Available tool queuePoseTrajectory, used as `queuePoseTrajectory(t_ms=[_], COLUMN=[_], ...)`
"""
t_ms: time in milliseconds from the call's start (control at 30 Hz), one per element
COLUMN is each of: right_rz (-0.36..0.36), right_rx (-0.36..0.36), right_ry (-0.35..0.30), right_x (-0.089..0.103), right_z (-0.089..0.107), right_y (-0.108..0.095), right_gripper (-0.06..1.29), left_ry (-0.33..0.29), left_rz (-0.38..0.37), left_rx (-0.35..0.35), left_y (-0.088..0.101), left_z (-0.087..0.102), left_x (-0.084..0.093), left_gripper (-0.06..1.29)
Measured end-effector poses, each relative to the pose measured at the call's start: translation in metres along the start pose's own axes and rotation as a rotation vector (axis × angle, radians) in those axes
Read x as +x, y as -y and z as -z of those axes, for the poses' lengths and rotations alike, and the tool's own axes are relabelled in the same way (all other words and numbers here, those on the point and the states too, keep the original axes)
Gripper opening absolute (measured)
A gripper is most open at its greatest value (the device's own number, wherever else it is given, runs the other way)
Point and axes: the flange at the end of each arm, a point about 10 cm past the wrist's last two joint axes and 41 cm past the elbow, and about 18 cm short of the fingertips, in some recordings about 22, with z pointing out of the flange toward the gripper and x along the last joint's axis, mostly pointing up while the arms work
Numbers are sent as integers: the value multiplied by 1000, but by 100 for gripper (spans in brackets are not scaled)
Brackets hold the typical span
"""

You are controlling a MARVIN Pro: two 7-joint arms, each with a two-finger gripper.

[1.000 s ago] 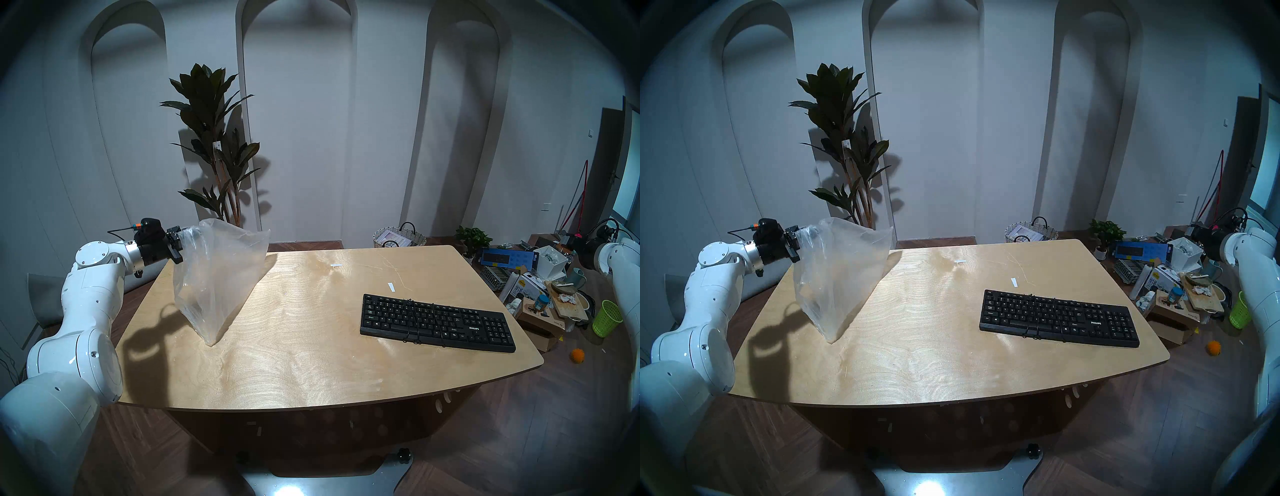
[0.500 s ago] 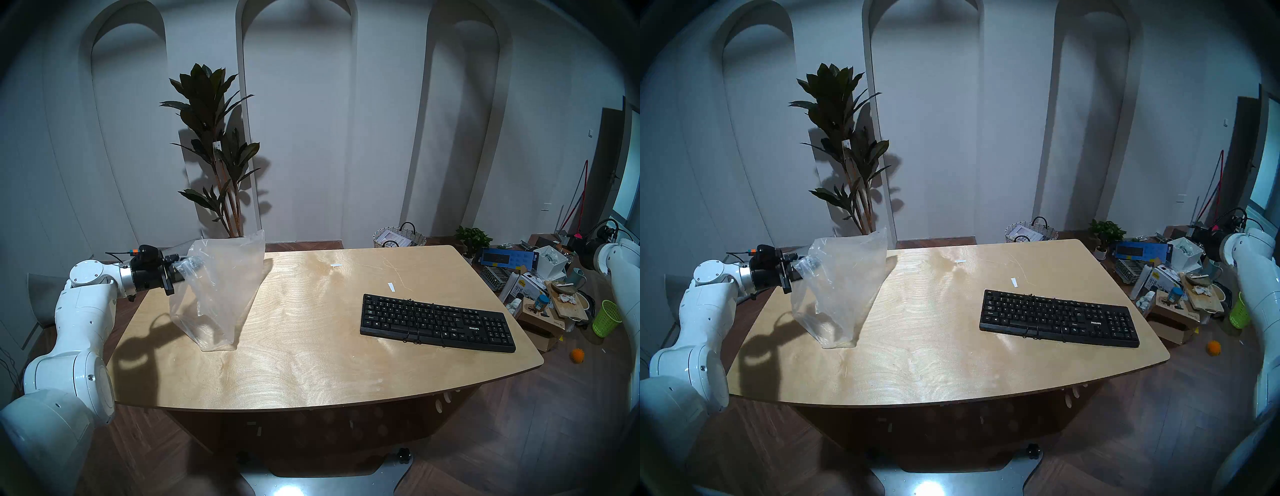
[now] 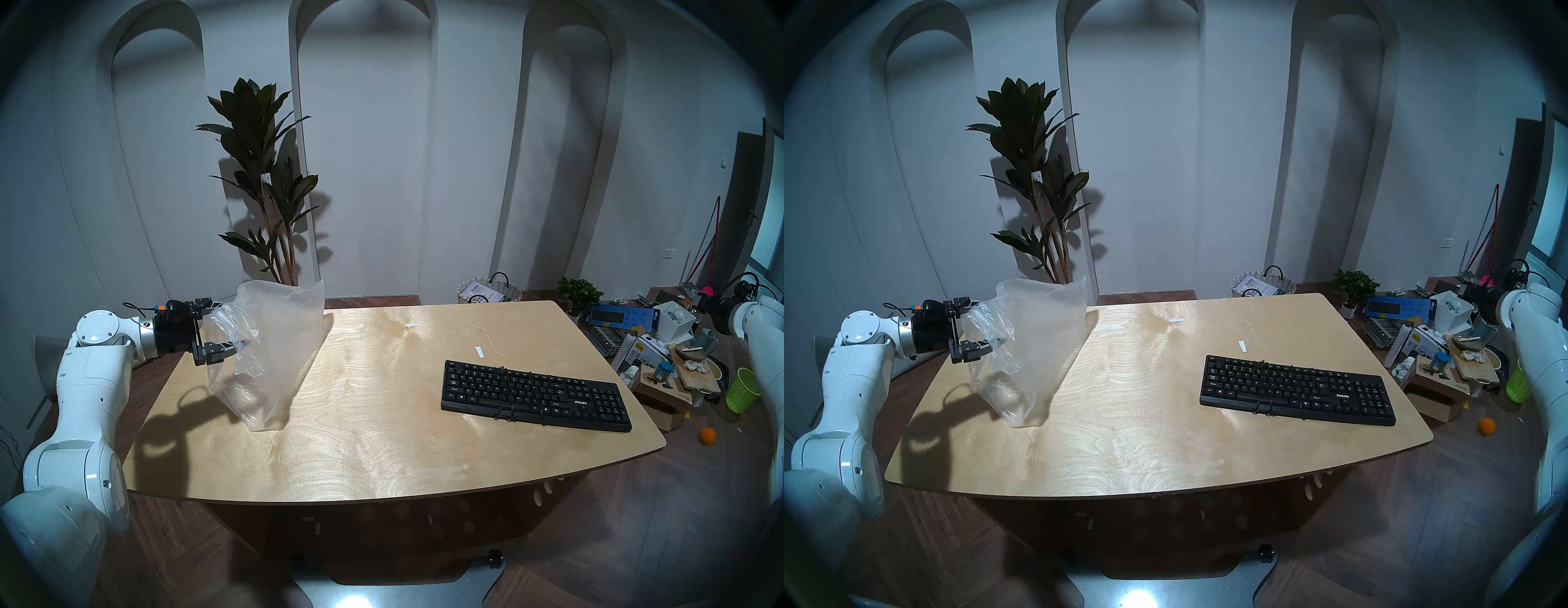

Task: Unwrap the new keyboard and set the wrapping aside

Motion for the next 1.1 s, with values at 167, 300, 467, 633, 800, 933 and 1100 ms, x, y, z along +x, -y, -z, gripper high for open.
queuePoseTrajectory(t_ms=[167, 300, 467, 633, 800, 933, 1100], right_rz=[-3, -6, -10, -14, -13, -12, -9], right_rx=[-33, -54, -81, -103, -112, -116, -117], right_ry=[7, 13, 19, 24, 22, 18, 13], right_x=[-5, -8, -13, -18, -21, -23, -27], right_z=[-2, -3, -5, -6, -8, -9, -12], right_y=[-9, -15, -23, -28, -29, -28, -26], right_gripper=[125, 125, 125, 125, 125, 125, 125], left_ry=[10, 15, 21, 29, 30, 23, 26], left_rz=[-111, -198, -311, -419, -510, -610, -791], left_rx=[-15, 0, 8, -7, -18, 6, 53], left_y=[6, 12, 13, 5, -3, -1, 8], left_z=[0, -1, -6, -14, -20, -17, -3], left_x=[20, 35, 51, 62, 70, 84, 115], left_gripper=[125, 125, 125, 125, 125, 125, 125])
